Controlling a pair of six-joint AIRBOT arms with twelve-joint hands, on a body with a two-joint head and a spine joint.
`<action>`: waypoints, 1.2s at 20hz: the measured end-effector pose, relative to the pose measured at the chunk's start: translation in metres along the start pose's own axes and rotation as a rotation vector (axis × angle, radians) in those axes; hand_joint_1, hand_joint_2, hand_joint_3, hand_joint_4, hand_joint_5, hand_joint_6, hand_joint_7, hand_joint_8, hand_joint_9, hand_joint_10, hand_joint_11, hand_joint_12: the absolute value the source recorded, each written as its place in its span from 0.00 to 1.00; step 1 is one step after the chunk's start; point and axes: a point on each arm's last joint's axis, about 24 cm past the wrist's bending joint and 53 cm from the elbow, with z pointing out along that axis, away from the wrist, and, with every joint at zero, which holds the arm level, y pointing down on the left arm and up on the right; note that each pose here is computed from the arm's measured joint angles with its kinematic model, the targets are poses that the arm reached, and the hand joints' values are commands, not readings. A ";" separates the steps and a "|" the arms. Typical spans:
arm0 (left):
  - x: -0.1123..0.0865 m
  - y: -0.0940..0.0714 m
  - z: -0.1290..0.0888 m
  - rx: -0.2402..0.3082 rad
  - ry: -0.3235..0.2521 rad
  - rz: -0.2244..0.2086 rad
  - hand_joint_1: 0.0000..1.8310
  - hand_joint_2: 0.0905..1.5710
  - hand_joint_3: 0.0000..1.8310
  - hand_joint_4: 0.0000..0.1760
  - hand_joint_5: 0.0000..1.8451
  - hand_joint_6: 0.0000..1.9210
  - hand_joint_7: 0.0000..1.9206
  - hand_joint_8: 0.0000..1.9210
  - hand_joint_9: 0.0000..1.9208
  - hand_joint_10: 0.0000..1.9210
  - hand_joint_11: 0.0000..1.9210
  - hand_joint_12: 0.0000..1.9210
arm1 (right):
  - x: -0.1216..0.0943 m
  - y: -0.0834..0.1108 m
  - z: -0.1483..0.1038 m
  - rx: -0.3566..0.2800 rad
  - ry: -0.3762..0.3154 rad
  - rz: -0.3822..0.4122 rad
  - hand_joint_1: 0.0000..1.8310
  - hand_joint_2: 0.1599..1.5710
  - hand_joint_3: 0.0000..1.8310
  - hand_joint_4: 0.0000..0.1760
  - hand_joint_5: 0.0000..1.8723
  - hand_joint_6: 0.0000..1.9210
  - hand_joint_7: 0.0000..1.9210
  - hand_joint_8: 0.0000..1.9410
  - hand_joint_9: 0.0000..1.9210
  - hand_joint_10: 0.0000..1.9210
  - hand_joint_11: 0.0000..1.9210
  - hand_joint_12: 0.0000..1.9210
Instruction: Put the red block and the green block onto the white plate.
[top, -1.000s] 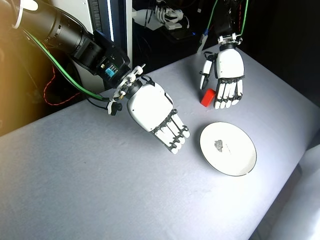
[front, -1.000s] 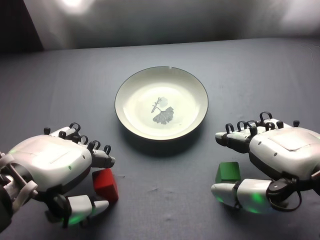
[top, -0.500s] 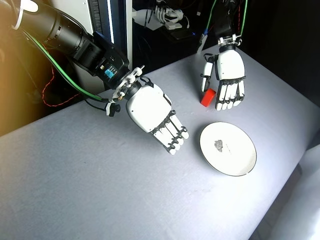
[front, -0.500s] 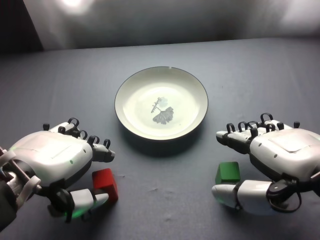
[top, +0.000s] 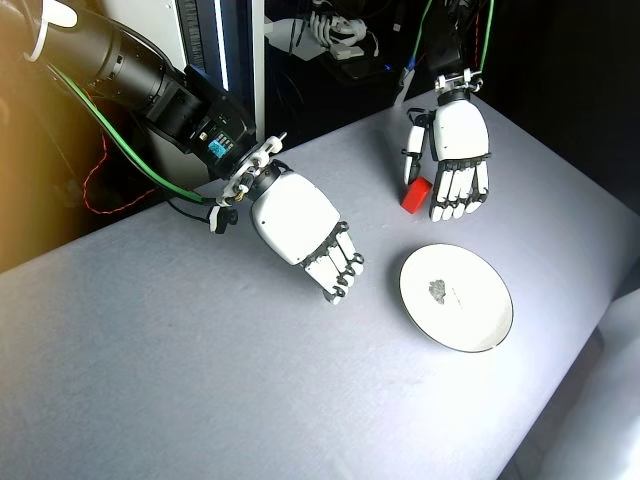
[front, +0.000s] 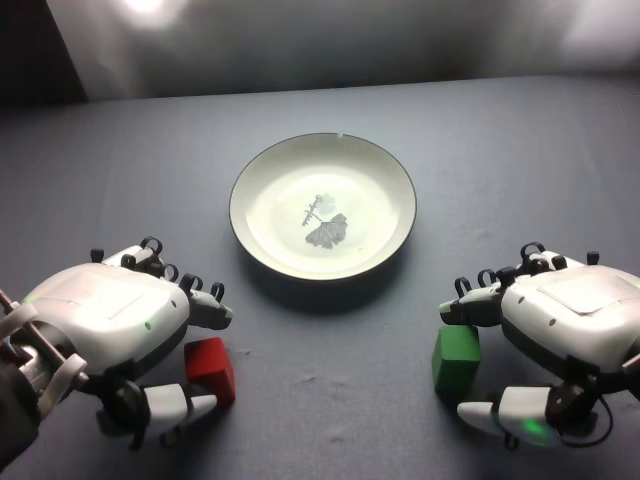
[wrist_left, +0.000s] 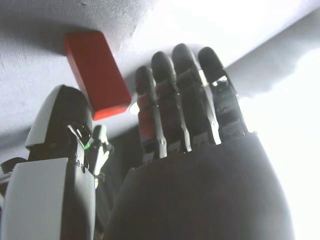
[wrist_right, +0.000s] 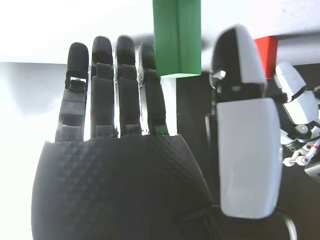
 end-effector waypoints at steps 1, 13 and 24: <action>0.000 0.000 0.000 -0.001 0.001 -0.001 0.38 0.77 0.00 0.00 0.29 0.00 0.29 0.00 0.24 0.00 0.00 0.47 | 0.000 0.000 0.000 -0.001 0.001 -0.001 0.51 0.62 0.00 0.00 0.27 0.00 0.27 0.00 0.24 0.01 0.03 0.46; -0.002 0.001 0.000 -0.006 -0.006 -0.005 0.37 0.78 0.00 0.00 0.27 0.00 0.28 0.00 0.24 0.00 0.00 0.46 | 0.006 0.007 0.009 -0.025 0.004 0.008 0.57 0.62 0.00 0.00 0.28 0.00 0.28 0.00 0.25 0.00 0.02 0.47; -0.002 0.002 0.000 -0.006 -0.007 -0.006 0.42 0.78 0.00 0.00 0.28 0.01 0.29 0.01 0.25 0.01 0.00 0.48 | -0.003 0.011 0.011 -0.023 -0.019 0.080 0.58 0.61 0.00 0.00 0.29 0.01 0.30 0.01 0.26 0.00 0.02 0.47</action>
